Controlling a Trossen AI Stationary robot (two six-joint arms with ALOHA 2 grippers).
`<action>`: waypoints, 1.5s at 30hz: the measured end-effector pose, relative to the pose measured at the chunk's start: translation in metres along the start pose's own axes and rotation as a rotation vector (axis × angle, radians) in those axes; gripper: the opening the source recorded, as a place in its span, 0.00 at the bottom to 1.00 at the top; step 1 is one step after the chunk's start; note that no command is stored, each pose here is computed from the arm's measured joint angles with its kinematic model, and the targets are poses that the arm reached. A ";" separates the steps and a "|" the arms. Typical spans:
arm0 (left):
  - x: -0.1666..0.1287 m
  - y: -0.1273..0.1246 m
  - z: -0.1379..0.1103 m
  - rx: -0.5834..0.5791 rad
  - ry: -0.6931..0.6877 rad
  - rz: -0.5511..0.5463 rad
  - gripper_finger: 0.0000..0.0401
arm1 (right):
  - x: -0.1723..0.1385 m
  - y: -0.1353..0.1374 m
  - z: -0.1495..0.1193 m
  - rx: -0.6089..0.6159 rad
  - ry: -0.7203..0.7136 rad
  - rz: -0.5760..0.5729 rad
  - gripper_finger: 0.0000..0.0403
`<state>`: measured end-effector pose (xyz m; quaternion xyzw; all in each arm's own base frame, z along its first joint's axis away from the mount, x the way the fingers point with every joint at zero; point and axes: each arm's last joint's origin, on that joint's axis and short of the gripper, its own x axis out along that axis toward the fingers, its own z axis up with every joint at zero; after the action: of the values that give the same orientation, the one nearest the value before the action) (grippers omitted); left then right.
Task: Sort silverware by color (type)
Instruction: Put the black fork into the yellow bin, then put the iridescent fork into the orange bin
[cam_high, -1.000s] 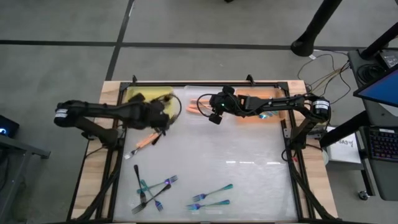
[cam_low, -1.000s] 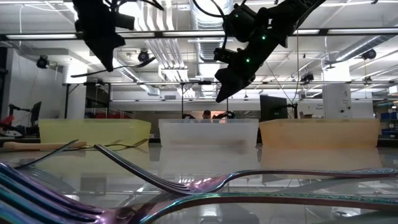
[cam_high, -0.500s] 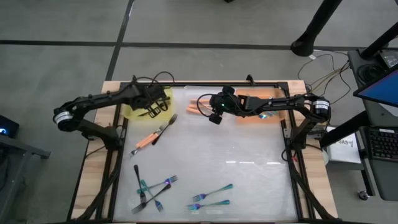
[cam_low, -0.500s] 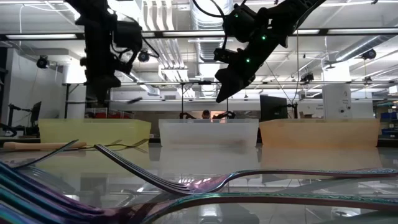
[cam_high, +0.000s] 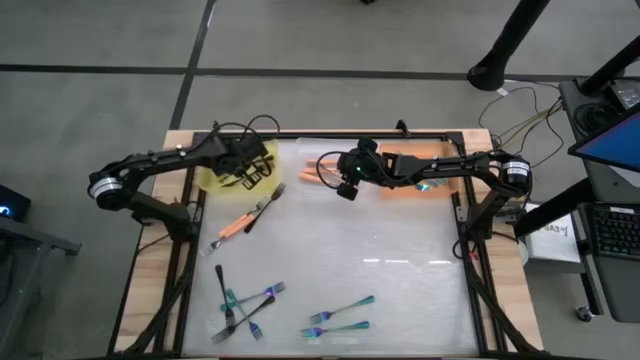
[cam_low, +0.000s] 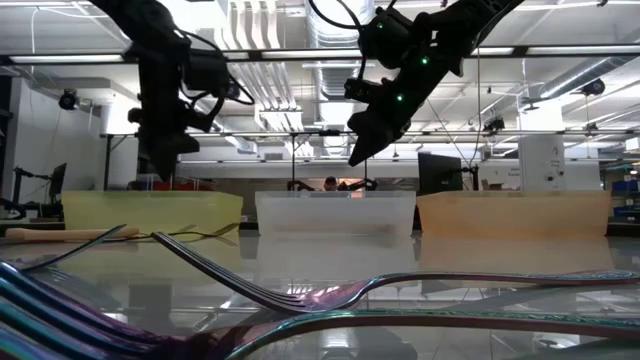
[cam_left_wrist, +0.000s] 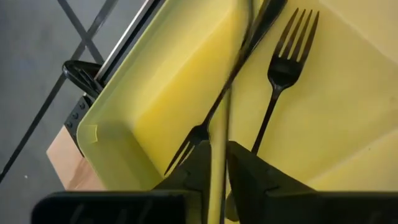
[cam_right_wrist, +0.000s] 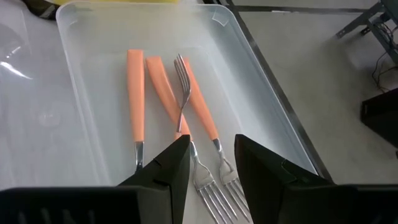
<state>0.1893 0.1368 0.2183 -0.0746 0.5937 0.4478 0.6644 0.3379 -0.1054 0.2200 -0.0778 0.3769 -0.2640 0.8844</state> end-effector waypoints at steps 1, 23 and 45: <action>0.000 0.000 0.001 0.002 0.000 0.000 0.11 | 0.000 0.000 0.000 0.001 0.000 0.000 0.29; -0.119 -0.090 -0.006 0.192 -0.306 -0.561 0.24 | -0.008 -0.003 0.001 -0.069 0.004 0.000 0.29; -0.144 -0.220 -0.174 0.178 0.169 -0.655 0.24 | -0.013 0.003 0.004 0.011 -0.023 0.113 0.29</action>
<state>0.2299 -0.1754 0.1968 -0.2399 0.6277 0.1496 0.7253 0.3343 -0.0963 0.2296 -0.0543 0.3691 -0.2148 0.9026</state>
